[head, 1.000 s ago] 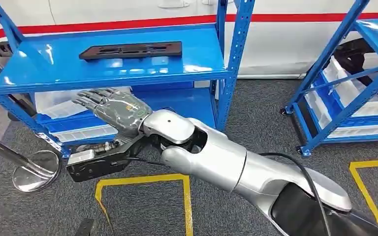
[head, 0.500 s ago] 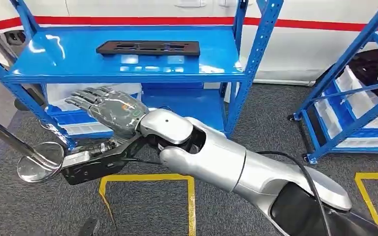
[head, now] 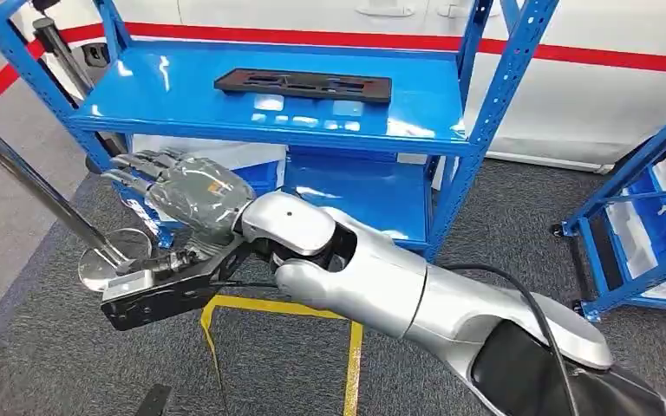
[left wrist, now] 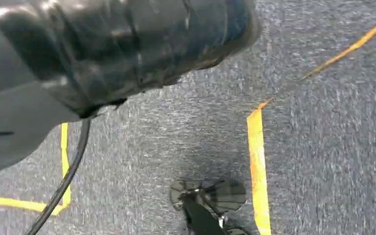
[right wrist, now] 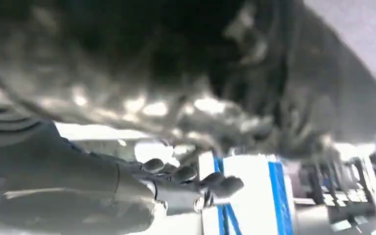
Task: Take the parts from the cabinet and place them on the table.
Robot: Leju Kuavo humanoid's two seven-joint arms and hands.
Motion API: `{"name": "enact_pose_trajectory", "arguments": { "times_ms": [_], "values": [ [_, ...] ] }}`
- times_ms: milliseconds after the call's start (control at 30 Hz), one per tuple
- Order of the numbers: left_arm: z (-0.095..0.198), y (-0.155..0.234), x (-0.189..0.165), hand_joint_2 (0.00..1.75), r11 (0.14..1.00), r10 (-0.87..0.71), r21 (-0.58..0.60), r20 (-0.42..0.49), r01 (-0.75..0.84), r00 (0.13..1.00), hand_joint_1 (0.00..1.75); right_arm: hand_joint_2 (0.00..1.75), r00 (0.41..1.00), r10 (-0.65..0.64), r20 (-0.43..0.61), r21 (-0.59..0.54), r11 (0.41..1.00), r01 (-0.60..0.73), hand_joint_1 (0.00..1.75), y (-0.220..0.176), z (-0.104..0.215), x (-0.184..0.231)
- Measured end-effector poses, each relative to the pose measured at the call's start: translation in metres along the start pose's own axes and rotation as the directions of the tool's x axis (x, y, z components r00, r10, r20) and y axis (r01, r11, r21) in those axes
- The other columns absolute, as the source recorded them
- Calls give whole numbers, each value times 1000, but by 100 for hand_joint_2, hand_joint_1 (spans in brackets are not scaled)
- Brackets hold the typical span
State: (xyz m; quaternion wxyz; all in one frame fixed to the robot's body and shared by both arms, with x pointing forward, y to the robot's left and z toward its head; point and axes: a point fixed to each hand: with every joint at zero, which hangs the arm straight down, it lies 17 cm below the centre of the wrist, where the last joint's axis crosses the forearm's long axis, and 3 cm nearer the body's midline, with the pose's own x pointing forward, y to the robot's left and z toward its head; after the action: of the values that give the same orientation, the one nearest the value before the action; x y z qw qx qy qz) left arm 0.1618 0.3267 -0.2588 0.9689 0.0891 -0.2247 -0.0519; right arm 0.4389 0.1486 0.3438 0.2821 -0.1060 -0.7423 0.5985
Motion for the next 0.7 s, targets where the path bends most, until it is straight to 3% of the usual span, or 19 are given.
{"name": "enact_pose_trajectory", "arguments": {
  "times_ms": [100,200,367,700],
  "values": [
    [0,4,-6,0,1000,10,11,-33,-10,999,0,0,987,-159,-23,82,984,161,0,23,3,-2],
    [-1,10,-5,0,1000,13,21,-37,-12,999,0,0,971,-237,-25,91,967,238,0,26,0,4],
    [-1,10,-5,0,1000,3,22,-31,-2,1000,0,0,978,-201,-55,15,979,202,0,12,-6,-4],
    [-1,9,-3,0,1000,-23,14,-14,23,1000,0,0,982,-179,-65,-6,984,179,0,7,-9,-10]
  ]
}}
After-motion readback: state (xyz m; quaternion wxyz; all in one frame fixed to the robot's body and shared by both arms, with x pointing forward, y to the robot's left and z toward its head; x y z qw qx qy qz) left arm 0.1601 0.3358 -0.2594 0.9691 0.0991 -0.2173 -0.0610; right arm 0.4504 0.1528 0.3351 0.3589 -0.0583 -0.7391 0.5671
